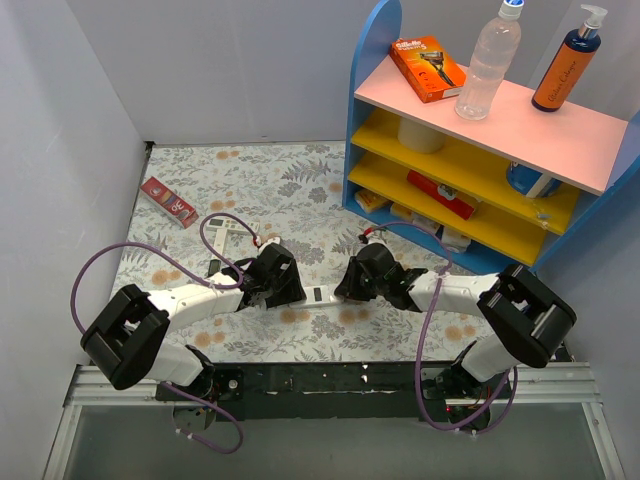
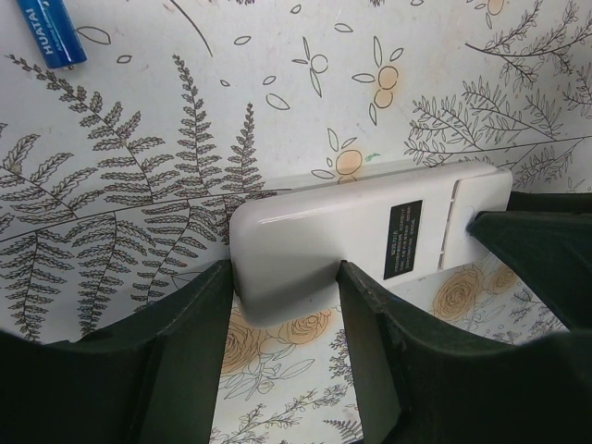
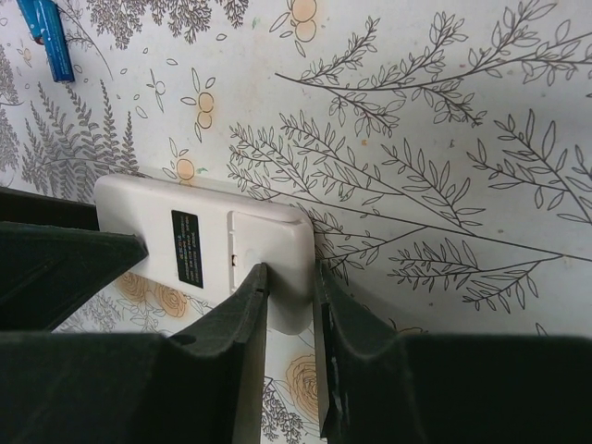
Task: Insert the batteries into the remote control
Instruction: Load the battery cover into the remote control.
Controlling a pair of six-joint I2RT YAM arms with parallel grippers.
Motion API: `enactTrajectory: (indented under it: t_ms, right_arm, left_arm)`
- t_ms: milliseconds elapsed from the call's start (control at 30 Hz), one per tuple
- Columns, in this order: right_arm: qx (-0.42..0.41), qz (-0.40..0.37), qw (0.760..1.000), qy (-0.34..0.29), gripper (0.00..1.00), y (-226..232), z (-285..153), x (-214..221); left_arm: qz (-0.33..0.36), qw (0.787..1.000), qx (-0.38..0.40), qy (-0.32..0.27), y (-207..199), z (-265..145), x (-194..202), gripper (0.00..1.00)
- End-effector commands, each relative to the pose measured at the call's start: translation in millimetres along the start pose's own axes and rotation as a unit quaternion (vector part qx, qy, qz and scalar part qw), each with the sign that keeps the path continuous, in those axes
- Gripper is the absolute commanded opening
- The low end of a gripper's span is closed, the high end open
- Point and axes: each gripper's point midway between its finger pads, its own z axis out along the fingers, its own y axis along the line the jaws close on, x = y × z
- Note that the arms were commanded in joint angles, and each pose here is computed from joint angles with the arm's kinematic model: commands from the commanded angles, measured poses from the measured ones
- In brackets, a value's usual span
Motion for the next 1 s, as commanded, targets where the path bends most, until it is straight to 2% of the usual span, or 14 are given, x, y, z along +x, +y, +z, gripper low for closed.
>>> enactTrajectory:
  t_ms: [0, 133, 167, 433, 533, 567, 600, 700, 800, 967]
  right_arm:
    - [0.132, -0.054, 0.984, 0.104, 0.29, -71, -8, 64]
    - [0.153, -0.07, 0.981, 0.098, 0.34, -75, -10, 60]
    - [0.156, -0.071, 0.98, 0.098, 0.43, -76, -10, 60]
    - [0.177, -0.092, 0.976, 0.09, 0.43, -77, -13, 57]
    - [0.177, -0.102, 0.975, 0.088, 0.35, -72, -12, 55]
    - [0.175, -0.102, 0.975, 0.086, 0.26, -70, -12, 54]
    - [0.171, -0.102, 0.976, 0.092, 0.22, -69, -11, 57]
    - [0.161, -0.103, 0.976, 0.102, 0.16, -64, -8, 62]
    - [0.153, -0.105, 0.976, 0.11, 0.04, -59, -5, 66]
    - [0.122, -0.102, 0.979, 0.13, 0.01, -46, 2, 76]
  left_arm:
    - [0.011, 0.998, -0.025, 0.055, 19, 6, 31, 0.49]
    - [0.012, 0.998, -0.025, 0.056, 20, 6, 32, 0.48]
    - [0.012, 0.998, -0.025, 0.055, 19, 6, 31, 0.48]
    - [0.011, 0.998, -0.024, 0.055, 20, 5, 32, 0.48]
    - [0.011, 0.998, -0.024, 0.054, 19, 5, 31, 0.48]
    - [0.011, 0.998, -0.024, 0.055, 20, 5, 32, 0.48]
    - [0.012, 0.998, -0.024, 0.055, 20, 5, 32, 0.48]
    - [0.012, 0.998, -0.024, 0.054, 20, 5, 32, 0.46]
    - [0.012, 0.998, -0.011, 0.067, 16, 4, 36, 0.45]
    - [0.017, 0.997, 0.012, 0.078, 7, 4, 39, 0.43]
